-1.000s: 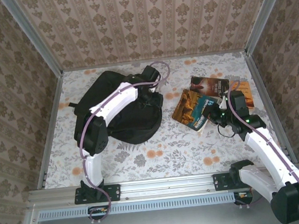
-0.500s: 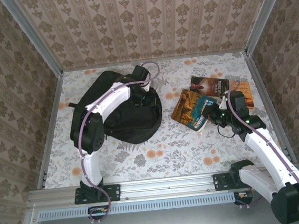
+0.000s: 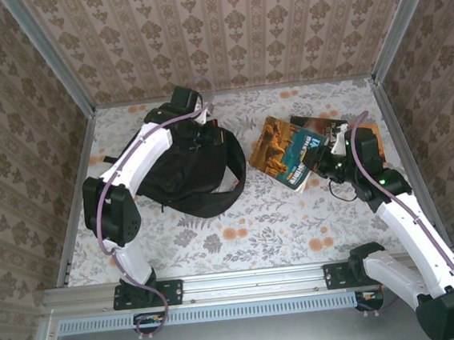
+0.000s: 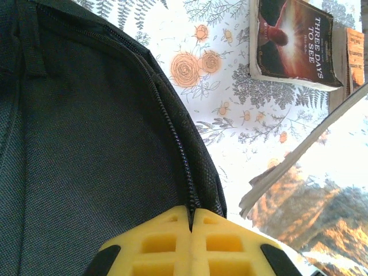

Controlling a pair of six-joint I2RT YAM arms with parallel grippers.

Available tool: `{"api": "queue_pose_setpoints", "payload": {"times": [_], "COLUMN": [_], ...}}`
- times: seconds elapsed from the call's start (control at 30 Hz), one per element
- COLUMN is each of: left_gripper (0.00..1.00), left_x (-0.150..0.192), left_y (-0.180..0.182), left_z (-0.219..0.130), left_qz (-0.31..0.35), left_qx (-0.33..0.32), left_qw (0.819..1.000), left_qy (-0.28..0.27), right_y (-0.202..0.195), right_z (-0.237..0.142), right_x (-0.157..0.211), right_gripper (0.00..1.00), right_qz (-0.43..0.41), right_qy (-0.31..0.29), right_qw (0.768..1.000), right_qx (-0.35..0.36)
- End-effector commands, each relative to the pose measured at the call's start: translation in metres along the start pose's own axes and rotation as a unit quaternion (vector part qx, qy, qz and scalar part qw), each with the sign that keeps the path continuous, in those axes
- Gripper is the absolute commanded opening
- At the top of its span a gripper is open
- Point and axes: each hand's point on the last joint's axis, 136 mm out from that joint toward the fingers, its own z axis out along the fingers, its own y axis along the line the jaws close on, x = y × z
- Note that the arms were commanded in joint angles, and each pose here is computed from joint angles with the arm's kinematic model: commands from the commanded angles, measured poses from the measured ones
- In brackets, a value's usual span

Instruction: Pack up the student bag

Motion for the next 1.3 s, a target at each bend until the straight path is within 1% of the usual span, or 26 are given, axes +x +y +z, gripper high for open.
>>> {"api": "queue_pose_setpoints", "payload": {"times": [0.0,0.17,0.33,0.47,0.57,0.6,0.63,0.7,0.73,0.83,0.93,1.0,1.1,1.27], "left_gripper": [0.00,0.00,0.00,0.00,0.00,0.02,0.12,0.36,0.45,0.61,0.68,0.69,0.70,0.67], "left_x": [-0.008,-0.013,-0.020,-0.020,-0.017,-0.015,-0.013,-0.006,-0.002,0.012,0.030,0.040,0.051,0.061], "left_y": [-0.012,-0.016,-0.024,-0.027,-0.025,-0.024,-0.022,-0.015,-0.011,-0.005,-0.010,-0.007,-0.002,0.007], "left_z": [-0.018,-0.028,-0.044,-0.048,-0.045,-0.044,-0.044,-0.046,-0.047,-0.047,-0.044,-0.040,-0.038,-0.041], "left_qz": [-0.004,-0.002,0.001,0.003,-0.001,-0.002,0.000,0.001,0.006,0.017,0.044,0.058,0.082,0.082], "left_qx": [0.019,0.024,0.032,0.036,0.037,0.036,0.032,0.013,0.004,-0.011,-0.015,-0.031,-0.062,-0.084], "left_qw": [1.000,0.999,0.998,0.998,0.998,0.999,0.999,0.999,1.000,1.000,0.999,0.998,0.994,0.993], "left_qy": [-0.016,-0.026,-0.046,-0.049,-0.043,-0.041,-0.038,-0.033,-0.030,-0.022,-0.002,0.012,0.023,0.026], "right_y": [0.045,0.055,0.059,0.069,0.073,0.074,0.076,0.079,0.080,0.083,0.085,0.086,0.085,0.081], "right_z": [-0.003,0.009,0.027,0.043,0.056,0.060,0.063,0.064,0.063,0.063,0.067,0.069,0.070,0.071], "right_x": [-0.012,-0.007,0.009,0.027,0.035,0.036,0.036,0.032,0.030,0.027,0.029,0.031,0.032,0.034], "right_gripper": [0.00,0.00,0.00,0.00,0.00,0.00,0.00,0.00,0.00,0.00,0.00,0.00,0.00,0.00], "right_qz": [0.018,0.069,0.096,0.114,0.150,0.167,0.180,0.195,0.198,0.202,0.208,0.212,0.213,0.214], "right_qy": [0.001,0.026,0.057,0.092,0.111,0.115,0.117,0.111,0.106,0.104,0.113,0.120,0.122,0.121], "right_qw": [0.996,0.992,0.988,0.982,0.975,0.970,0.967,0.963,0.962,0.961,0.957,0.955,0.954,0.954], "right_qx": [-0.085,-0.106,-0.109,-0.117,-0.125,-0.131,-0.140,-0.151,-0.153,-0.159,-0.166,-0.170,-0.171,-0.171]}}
